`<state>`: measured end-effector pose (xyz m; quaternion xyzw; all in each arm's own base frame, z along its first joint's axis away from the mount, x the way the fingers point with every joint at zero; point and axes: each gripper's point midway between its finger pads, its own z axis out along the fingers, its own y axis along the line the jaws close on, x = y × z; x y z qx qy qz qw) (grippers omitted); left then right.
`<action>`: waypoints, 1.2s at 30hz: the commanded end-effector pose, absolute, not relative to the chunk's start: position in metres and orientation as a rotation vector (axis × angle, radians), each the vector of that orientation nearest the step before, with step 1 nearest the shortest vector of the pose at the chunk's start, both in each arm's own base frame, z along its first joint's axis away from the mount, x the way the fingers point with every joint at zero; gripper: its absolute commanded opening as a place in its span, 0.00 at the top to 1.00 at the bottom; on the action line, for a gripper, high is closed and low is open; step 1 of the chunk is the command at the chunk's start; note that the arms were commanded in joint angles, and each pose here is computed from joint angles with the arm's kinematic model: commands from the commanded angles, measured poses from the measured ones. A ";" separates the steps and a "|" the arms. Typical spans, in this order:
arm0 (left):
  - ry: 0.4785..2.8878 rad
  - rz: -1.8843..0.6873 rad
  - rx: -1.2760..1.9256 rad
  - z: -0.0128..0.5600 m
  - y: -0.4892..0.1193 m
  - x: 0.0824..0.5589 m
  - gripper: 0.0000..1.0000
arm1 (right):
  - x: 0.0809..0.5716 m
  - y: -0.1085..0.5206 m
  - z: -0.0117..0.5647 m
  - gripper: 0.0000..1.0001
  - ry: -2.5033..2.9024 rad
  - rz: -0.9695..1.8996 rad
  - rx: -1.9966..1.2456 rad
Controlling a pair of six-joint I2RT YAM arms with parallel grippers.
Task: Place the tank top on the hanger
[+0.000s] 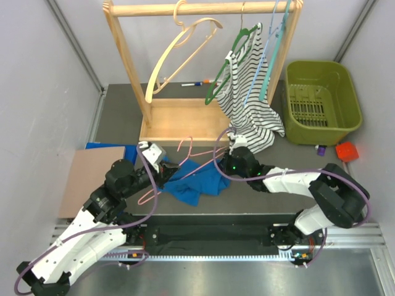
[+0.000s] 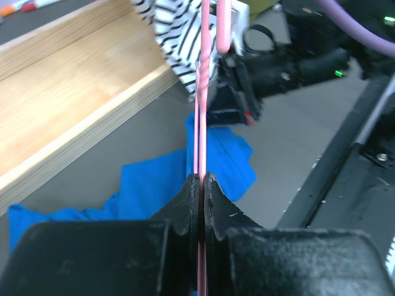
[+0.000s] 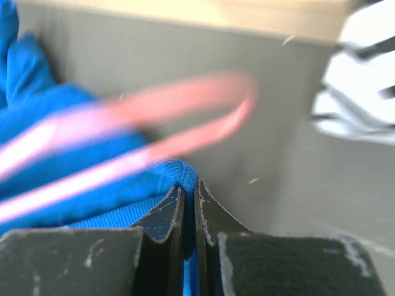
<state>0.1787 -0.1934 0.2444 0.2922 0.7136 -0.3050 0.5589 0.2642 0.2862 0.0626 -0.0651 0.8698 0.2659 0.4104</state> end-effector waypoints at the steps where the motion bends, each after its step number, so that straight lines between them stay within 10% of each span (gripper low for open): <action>1: 1.522 -0.824 0.759 0.275 -0.208 0.166 1.00 | 0.289 0.267 0.086 1.00 2.118 0.680 -0.114; 36: 1.558 -0.820 0.769 0.266 -0.211 0.169 1.00 | 0.274 0.225 0.171 1.00 1.923 0.791 -0.097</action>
